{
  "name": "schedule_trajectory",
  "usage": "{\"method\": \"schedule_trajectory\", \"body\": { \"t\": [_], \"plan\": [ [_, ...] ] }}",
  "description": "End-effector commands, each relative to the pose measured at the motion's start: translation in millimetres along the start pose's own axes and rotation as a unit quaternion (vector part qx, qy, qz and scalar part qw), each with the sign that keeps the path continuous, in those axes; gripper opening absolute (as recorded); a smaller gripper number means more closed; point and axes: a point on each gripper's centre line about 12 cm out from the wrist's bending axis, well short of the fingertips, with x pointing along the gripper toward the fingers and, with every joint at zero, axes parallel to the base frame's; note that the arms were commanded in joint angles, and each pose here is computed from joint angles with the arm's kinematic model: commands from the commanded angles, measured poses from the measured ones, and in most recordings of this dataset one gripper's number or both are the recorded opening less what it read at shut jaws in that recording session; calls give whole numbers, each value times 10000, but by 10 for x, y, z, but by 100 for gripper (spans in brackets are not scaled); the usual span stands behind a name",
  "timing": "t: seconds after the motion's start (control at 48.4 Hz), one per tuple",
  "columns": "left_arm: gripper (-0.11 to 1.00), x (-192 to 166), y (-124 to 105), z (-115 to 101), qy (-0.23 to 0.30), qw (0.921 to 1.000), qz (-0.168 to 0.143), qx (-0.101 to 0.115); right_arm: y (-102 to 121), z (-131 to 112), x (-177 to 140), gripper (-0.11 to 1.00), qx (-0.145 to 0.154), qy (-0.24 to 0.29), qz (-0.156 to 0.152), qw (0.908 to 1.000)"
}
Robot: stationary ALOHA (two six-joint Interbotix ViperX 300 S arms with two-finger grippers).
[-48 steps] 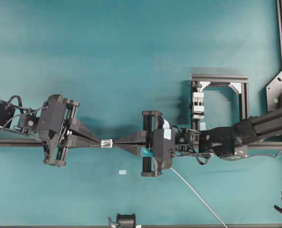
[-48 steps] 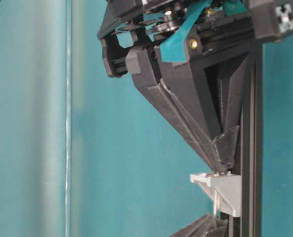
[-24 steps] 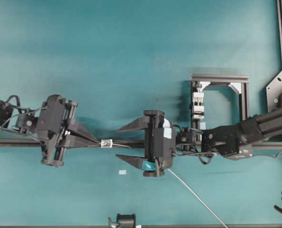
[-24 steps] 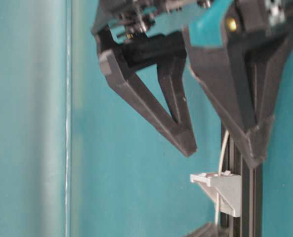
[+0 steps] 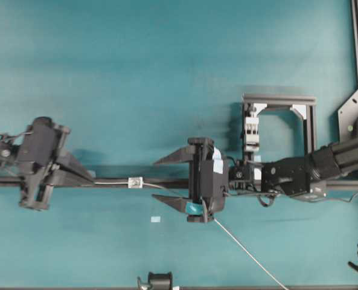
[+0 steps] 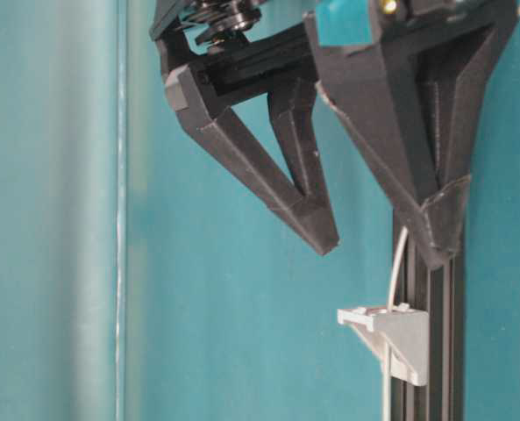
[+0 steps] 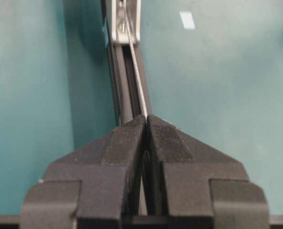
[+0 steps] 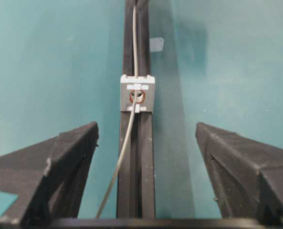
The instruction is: Insert the wire into the hole on the left side and pull it with the left arm.
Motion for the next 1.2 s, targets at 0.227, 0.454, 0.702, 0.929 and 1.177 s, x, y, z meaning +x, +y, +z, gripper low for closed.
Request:
{"method": "schedule_trajectory", "body": {
  "t": [0.227,0.454,0.702,0.929,1.177],
  "plan": [
    [-10,-324,-56,-35,-3,9999,-152,51,37,150,-40,89,80,-154,65,9998],
    [-10,-359,-76,-47,31,9998,-193,70,38,152,-40,89,74,-163,69,9998],
    [-10,-347,-70,-74,105,9998,-174,65,38,158,-42,89,83,-169,66,9998],
    [-7,-343,-31,-75,151,9996,-89,-215,45,194,-53,89,78,-211,82,9997],
    [36,-359,-2,-126,285,9988,-22,-396,47,204,-57,89,68,-217,87,9997]
  ]
}}
